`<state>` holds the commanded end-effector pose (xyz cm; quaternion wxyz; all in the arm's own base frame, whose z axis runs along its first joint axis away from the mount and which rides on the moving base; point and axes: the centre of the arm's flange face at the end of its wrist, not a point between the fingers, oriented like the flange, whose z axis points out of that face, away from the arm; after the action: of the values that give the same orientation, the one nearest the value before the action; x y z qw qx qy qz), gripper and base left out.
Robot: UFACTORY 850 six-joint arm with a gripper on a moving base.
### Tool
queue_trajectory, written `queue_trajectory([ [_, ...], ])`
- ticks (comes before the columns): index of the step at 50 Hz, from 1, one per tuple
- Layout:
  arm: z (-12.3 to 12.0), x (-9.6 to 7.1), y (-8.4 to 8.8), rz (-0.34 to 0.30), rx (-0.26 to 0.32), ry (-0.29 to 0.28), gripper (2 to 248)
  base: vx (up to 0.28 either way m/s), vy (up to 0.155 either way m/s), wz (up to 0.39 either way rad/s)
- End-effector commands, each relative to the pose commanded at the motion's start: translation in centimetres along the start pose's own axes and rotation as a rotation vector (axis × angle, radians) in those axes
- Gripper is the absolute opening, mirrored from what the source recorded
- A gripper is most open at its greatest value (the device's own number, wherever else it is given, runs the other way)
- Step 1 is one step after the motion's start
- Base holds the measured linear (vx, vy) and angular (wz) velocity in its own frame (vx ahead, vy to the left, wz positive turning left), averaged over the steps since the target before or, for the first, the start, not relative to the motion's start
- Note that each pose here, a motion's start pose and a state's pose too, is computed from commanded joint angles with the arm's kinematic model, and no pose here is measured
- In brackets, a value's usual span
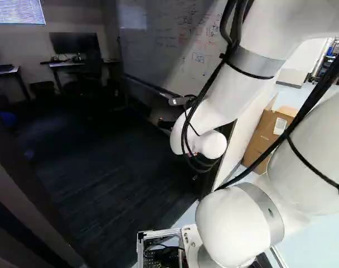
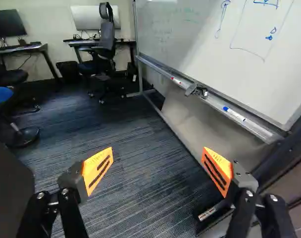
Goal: Open the door and move inside
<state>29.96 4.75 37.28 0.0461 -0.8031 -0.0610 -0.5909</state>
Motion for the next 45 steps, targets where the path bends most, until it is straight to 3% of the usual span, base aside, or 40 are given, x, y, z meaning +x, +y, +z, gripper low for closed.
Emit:
queue_trajectory([
  [45, 0.0, 0.0, 0.0, 0.0, 0.0, 0.0, 247, 0.087, 0.045, 0.223],
])
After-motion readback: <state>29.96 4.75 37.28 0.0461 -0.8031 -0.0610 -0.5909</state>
